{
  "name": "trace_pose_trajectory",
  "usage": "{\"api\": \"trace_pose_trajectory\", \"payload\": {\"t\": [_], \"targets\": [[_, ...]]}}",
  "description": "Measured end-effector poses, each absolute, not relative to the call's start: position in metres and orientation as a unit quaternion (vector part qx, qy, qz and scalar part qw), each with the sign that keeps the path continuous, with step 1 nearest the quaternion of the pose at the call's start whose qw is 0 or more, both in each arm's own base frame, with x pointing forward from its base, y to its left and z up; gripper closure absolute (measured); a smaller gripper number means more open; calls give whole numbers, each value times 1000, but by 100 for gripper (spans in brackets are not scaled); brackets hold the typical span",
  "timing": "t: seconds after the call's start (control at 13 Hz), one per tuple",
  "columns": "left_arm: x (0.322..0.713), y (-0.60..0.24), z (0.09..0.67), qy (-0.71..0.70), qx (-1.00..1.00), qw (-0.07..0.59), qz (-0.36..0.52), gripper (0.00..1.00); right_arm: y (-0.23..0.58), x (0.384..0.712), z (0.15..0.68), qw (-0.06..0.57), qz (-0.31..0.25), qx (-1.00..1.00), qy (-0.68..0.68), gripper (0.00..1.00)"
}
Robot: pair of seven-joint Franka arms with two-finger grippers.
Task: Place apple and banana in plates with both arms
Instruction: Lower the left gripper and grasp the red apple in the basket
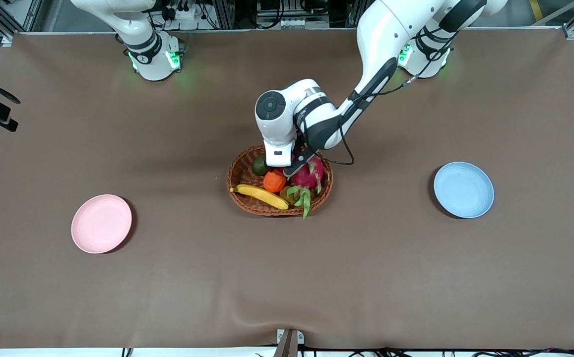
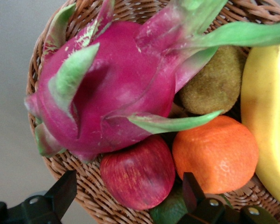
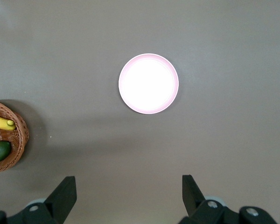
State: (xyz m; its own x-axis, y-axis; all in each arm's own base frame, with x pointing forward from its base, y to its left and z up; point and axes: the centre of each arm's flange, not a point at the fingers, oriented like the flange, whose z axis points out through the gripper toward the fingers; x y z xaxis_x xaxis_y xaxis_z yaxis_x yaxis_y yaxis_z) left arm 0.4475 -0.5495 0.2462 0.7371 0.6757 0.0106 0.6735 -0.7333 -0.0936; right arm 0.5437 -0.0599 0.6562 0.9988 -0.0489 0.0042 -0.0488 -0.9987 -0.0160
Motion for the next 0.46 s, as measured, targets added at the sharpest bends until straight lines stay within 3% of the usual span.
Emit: {"api": "trace_pose_trajectory", "payload": {"t": [0.46], "targets": [[443, -552, 238, -360, -931, 50, 15, 0, -60, 544, 656, 8, -2, -1000, 24, 0]]}}
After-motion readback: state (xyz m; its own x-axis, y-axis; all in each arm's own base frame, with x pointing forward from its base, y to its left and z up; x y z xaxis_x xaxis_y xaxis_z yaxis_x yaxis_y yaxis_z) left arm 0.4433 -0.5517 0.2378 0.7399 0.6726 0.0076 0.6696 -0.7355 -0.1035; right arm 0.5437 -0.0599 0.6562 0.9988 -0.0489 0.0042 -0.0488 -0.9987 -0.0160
